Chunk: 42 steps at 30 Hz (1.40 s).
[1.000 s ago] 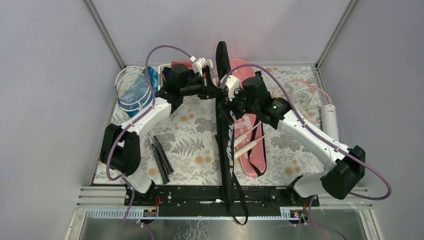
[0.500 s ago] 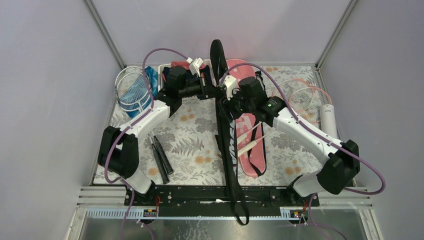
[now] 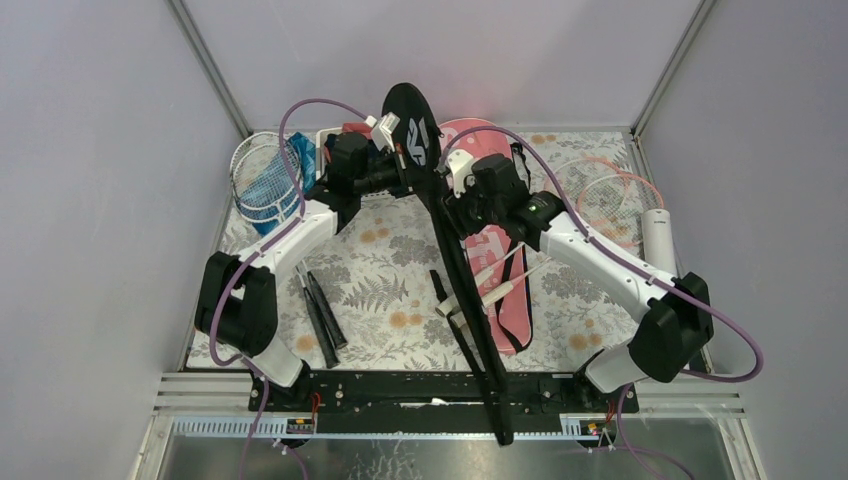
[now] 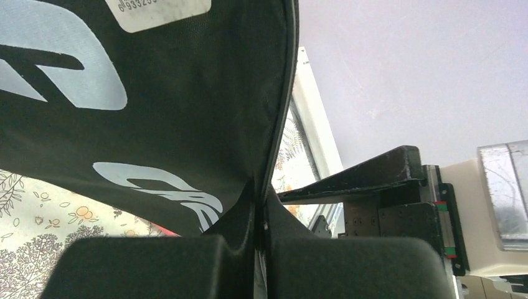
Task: Pack up the badminton gear
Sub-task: Open the racket bag at the center of the board.
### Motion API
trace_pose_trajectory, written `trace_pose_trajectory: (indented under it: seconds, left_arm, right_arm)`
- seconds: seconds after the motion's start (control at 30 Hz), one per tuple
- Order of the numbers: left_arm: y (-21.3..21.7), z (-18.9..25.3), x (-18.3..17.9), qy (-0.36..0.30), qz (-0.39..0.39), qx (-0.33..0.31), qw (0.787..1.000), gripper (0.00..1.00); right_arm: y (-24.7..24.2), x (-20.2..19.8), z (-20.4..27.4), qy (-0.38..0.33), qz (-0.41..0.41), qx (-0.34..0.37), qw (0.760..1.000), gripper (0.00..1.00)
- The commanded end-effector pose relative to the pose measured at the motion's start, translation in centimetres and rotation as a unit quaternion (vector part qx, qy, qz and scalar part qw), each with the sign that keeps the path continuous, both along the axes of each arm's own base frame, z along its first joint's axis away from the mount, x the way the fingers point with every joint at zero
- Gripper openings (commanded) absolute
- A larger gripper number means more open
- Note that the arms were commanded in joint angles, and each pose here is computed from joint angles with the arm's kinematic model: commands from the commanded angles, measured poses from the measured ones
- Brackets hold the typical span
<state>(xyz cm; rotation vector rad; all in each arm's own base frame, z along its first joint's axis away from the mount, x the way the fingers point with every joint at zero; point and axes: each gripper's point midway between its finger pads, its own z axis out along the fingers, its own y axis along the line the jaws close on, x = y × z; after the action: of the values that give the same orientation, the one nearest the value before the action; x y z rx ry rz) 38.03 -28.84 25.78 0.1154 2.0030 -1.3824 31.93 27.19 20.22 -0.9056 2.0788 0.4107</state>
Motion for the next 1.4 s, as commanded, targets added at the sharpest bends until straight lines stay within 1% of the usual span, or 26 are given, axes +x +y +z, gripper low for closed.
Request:
trace_pose_trajectory:
  seconds: [0.0, 0.13, 0.23, 0.33, 0.4, 0.43, 0.47, 0.53, 0.57, 0.6, 0.7, 0.73, 0.77, 0.83, 0.97, 1.1, 1.27, 1.37]
  left_arm:
    - [0.4, 2.3, 0.0, -0.029, 0.005, -0.021, 0.999, 0.0]
    - [0.9, 2.2, 0.3, -0.029, 0.019, -0.018, 0.999, 0.0]
    - [1.3, 2.0, 0.5, -0.02, 0.03, -0.02, 0.999, 0.0]
    - [1.7, 1.8, 0.7, -0.01, 0.043, -0.023, 0.999, 0.0]
    - [1.7, 1.6, 0.8, -0.007, 0.047, -0.024, 0.999, 0.0]
    - [1.7, 1.4, 0.8, -0.005, 0.048, -0.024, 0.999, 0.0]
    - [1.7, 1.5, 0.8, -0.009, 0.044, -0.025, 0.999, 0.0]
    - [1.9, 1.2, 0.9, -0.02, 0.041, -0.018, 0.999, 0.0]
    - [2.0, 1.2, 0.9, -0.033, 0.038, -0.014, 0.999, 0.05]
    - [2.1, 1.1, 0.9, -0.047, 0.035, -0.007, 0.998, 0.13]
    - [2.2, 0.4, 0.8, -0.093, 0.014, 0.024, 0.995, 0.36]
    - [2.2, -0.1, 0.8, -0.097, 0.007, 0.035, 0.995, 0.46]
    - [2.2, -0.7, 1.0, -0.096, 0.004, 0.044, 0.994, 0.52]
    - [2.3, -1.6, 1.2, -0.098, 0.001, 0.06, 0.993, 0.58]
    - [2.1, -2.8, 1.7, -0.094, -0.001, 0.068, 0.993, 0.64]
    - [0.9, -2.7, 1.5, -0.08, -0.02, 0.054, 0.995, 0.67]
    - [-0.4, -2.7, 0.6, -0.074, -0.036, 0.043, 0.996, 0.71]
    - [-0.7, -2.1, 0.0, -0.069, -0.042, 0.018, 0.997, 0.72]
  right_arm:
    - [0.5, 0.4, 0.0, 0.011, 0.01, 0.0, 1.0, 0.54]
    - [1.7, -0.7, -0.4, 0.036, 0.04, 0.024, 0.998, 0.54]
    - [2.0, -0.8, -1.0, 0.049, 0.042, 0.025, 0.998, 0.54]
    - [2.3, -0.9, -1.7, 0.062, 0.041, 0.028, 0.997, 0.53]
    - [2.6, -0.9, -2.0, 0.072, 0.043, 0.03, 0.996, 0.5]
    - [2.7, -0.8, -2.1, 0.075, 0.043, 0.029, 0.996, 0.46]
    - [2.7, -0.6, -2.1, 0.073, 0.043, 0.026, 0.996, 0.39]
    - [2.1, 0.2, -2.3, 0.064, 0.028, 0.006, 0.998, 0.15]
    - [1.7, 0.9, -1.9, 0.053, 0.016, -0.003, 0.998, 0.03]
    - [1.1, 1.6, -1.6, 0.041, 0.0, -0.011, 0.999, 0.0]
    - [-0.6, 3.4, 0.0, -0.002, -0.037, -0.021, 0.999, 0.0]
    - [-0.8, 3.7, 0.7, -0.016, -0.043, -0.019, 0.999, 0.0]
    - [-1.0, 3.8, 1.5, -0.029, -0.048, -0.014, 0.998, 0.0]
    - [-1.0, 4.0, 2.3, -0.039, -0.052, -0.004, 0.998, 0.0]
    - [-0.8, 3.6, 2.5, -0.034, -0.047, 0.002, 0.998, 0.0]
    - [-0.9, 3.3, 1.4, -0.021, -0.048, 0.0, 0.999, 0.0]
    - [-0.5, 2.6, 0.8, -0.007, -0.045, 0.016, 0.999, 0.0]
    - [-0.6, 2.4, 0.4, -0.003, -0.045, 0.015, 0.999, 0.0]
